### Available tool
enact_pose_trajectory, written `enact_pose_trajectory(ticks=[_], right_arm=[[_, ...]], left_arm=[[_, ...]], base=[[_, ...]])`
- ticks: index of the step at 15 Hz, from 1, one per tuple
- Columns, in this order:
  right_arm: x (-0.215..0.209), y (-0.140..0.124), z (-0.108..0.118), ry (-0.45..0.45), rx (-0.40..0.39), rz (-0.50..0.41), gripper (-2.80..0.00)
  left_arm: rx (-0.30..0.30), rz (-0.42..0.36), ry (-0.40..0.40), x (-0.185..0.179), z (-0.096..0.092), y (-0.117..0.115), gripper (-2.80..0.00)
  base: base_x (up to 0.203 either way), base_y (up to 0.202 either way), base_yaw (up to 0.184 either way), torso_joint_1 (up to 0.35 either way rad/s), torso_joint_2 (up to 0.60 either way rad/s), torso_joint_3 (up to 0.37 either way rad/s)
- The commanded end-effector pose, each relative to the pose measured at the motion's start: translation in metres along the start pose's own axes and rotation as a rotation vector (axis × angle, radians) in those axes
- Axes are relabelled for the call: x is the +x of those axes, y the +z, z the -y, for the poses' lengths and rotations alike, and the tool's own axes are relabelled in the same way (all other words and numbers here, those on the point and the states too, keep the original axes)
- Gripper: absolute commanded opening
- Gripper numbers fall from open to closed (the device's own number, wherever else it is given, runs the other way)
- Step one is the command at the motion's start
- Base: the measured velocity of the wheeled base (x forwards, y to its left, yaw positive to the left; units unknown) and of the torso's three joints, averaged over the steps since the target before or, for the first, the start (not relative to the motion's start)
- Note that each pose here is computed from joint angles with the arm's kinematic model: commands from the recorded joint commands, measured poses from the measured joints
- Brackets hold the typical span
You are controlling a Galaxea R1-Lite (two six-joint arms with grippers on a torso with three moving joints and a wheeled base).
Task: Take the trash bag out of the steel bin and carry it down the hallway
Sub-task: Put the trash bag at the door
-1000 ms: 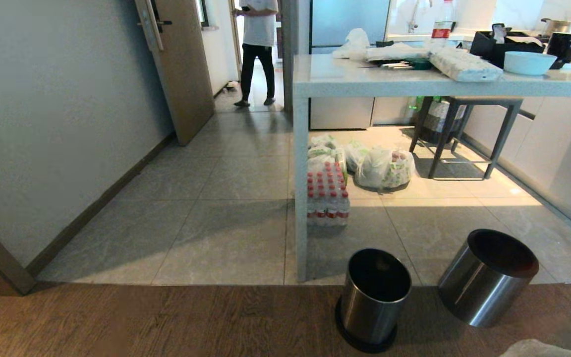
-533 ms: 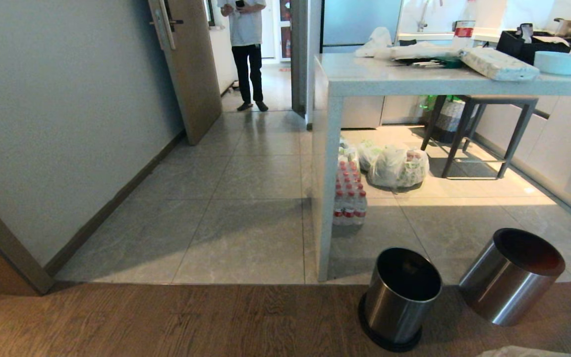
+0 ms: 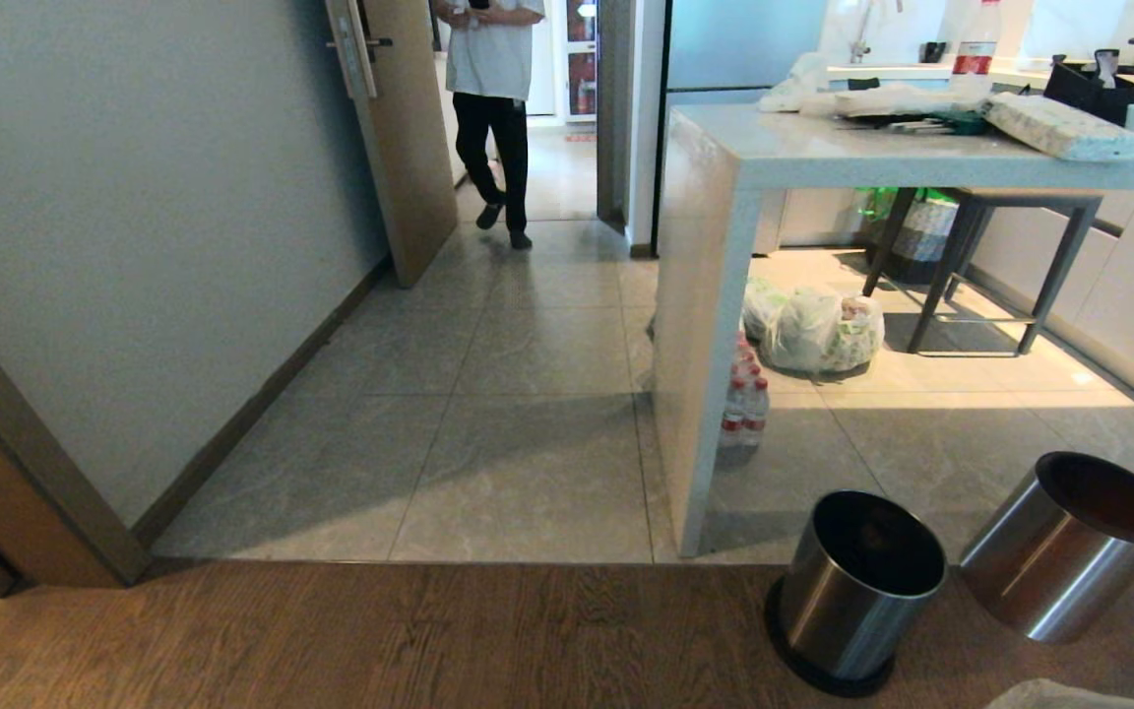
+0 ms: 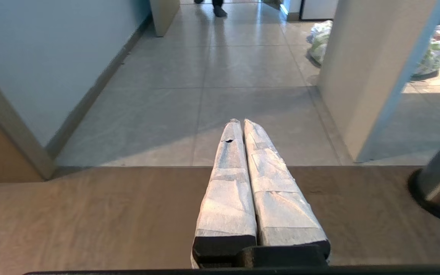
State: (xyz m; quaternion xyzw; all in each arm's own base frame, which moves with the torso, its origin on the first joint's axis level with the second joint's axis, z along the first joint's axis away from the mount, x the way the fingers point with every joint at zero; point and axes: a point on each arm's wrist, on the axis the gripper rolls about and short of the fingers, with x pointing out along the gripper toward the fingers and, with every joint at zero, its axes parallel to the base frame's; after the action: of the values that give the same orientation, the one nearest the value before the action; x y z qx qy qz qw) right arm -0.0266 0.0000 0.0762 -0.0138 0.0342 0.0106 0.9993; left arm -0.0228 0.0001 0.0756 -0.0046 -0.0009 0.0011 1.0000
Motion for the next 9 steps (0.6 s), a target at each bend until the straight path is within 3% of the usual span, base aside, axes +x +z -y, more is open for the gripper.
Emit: enact_pose_trajectory(ticks=[1,9], right_arm=[[0.0001,0.0000,0.0000,0.001,0.000,-0.002,-2.80],[0.0001,0.0000,0.0000,0.001,0.000,-0.002,-2.80]], left_arm=[[0.000,-0.003,0.001,0.0001,0.0000,-0.0005,-2.80],[0.000,-0.003,0.001,0.0001,0.0000,-0.0005,-2.80]], base=[[0.000,0.193,-0.001,0.001,0.01,0.005],[0.000,0.194,0.000,0.001,0.00,0.004]])
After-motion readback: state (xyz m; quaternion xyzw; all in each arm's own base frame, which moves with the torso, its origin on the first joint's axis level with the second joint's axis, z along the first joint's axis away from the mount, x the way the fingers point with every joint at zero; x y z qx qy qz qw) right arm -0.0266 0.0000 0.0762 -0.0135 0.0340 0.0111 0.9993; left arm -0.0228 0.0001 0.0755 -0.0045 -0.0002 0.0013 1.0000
